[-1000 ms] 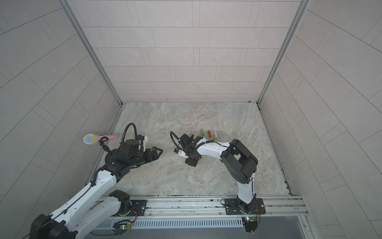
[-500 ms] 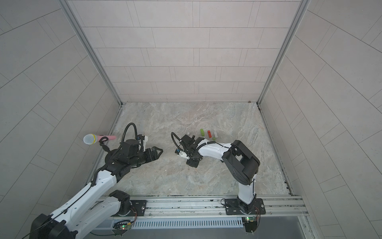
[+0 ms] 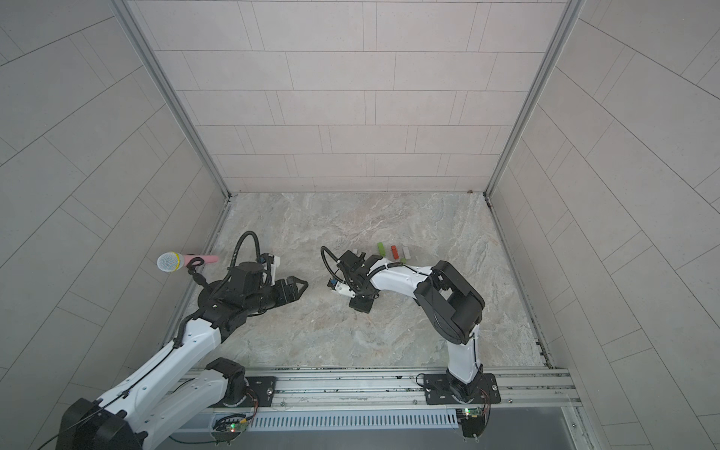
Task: Close the usb drive cover
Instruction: Pick up the cover from the center of the board.
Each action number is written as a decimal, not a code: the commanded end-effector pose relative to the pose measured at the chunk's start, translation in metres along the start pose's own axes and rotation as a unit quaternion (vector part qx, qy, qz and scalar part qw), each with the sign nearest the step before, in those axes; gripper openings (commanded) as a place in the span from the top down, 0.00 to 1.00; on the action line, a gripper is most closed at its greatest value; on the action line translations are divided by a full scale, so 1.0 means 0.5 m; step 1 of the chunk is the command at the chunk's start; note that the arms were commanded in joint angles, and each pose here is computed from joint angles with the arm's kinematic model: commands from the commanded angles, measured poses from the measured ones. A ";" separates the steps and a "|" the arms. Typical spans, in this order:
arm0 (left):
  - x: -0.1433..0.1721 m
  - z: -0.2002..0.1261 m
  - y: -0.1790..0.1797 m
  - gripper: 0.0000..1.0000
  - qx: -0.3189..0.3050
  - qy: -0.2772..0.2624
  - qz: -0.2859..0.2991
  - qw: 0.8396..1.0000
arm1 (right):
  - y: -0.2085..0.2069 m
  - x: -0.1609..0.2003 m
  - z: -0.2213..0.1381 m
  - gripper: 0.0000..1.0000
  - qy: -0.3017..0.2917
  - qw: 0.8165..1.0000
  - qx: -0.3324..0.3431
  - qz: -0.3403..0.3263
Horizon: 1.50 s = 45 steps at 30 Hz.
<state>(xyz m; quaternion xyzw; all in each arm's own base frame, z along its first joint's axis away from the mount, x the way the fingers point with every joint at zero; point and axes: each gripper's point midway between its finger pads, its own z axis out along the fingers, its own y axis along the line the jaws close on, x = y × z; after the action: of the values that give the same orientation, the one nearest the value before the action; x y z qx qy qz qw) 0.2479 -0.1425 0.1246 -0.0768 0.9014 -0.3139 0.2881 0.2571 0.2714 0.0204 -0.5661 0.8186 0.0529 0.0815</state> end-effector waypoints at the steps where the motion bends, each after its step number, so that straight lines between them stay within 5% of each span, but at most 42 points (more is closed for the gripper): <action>1: -0.005 0.002 0.000 0.18 0.004 -0.006 0.007 1.000 | 0.009 0.043 0.025 0.76 0.046 0.999 -0.012 -0.006; 8: -0.004 0.006 -0.004 0.18 0.011 -0.001 0.007 1.000 | 0.005 0.032 0.008 0.83 0.029 1.000 -0.004 -0.006; 16: 0.015 0.028 -0.038 0.21 0.070 0.032 -0.009 0.997 | 0.020 -0.017 -0.093 0.84 -0.102 0.994 0.015 -0.022; 30: 0.072 0.052 -0.235 0.27 0.264 0.133 0.037 0.955 | 0.068 -0.042 -0.242 0.84 -0.318 0.943 0.058 -0.078; 45: 0.106 0.082 -0.289 0.49 0.293 0.165 0.034 0.941 | 0.075 -0.057 -0.263 0.83 -0.342 0.935 0.050 -0.076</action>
<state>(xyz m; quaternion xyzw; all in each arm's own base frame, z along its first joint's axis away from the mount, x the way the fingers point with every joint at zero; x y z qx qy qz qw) 0.2150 -0.2840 0.1411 0.0812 0.8264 -0.5399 0.1380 0.2233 0.2828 0.1444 -0.5703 0.7069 0.1829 0.3763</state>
